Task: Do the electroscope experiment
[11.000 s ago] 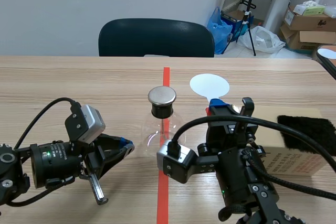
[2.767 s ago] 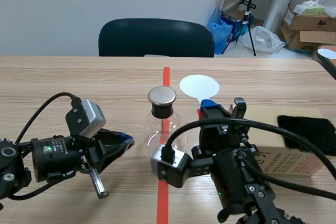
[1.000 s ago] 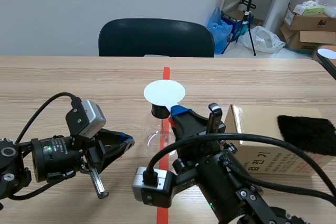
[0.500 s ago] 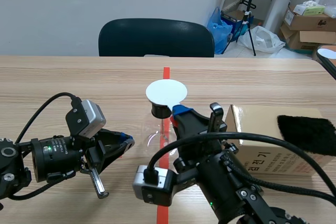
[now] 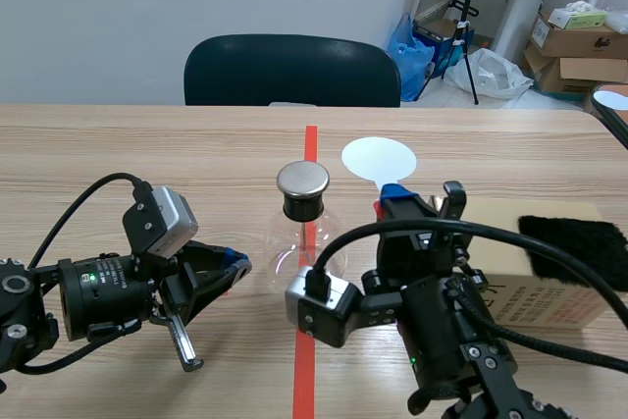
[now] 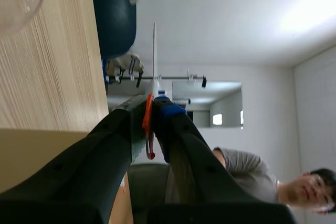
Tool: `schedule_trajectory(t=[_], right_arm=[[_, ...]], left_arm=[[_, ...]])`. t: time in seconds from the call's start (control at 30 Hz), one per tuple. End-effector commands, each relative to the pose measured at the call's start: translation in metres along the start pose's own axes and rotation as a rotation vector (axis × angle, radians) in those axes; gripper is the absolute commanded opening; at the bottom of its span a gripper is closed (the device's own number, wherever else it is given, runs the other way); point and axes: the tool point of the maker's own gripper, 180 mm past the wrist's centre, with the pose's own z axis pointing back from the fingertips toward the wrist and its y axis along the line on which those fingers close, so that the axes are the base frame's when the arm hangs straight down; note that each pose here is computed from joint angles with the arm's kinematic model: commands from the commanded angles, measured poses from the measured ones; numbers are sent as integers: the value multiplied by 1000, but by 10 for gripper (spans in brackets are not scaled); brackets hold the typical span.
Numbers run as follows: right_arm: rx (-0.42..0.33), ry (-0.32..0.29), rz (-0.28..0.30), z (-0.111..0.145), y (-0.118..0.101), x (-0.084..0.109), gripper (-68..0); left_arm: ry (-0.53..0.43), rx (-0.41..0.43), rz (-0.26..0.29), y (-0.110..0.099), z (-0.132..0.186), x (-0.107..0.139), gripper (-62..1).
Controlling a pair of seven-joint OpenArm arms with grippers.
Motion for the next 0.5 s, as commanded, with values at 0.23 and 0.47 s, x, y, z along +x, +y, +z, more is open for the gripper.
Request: schedule_trajectory(t=[0.23, 0.47], right_arm=[[-55, 138, 1, -5, -16, -28, -665], [-58, 188, 17, -5, -17, -45, -665]], left_arm=[[-44, 7, -11, 6, -3, 15, -582], [-44, 7, -11, 6, -3, 15, -582]])
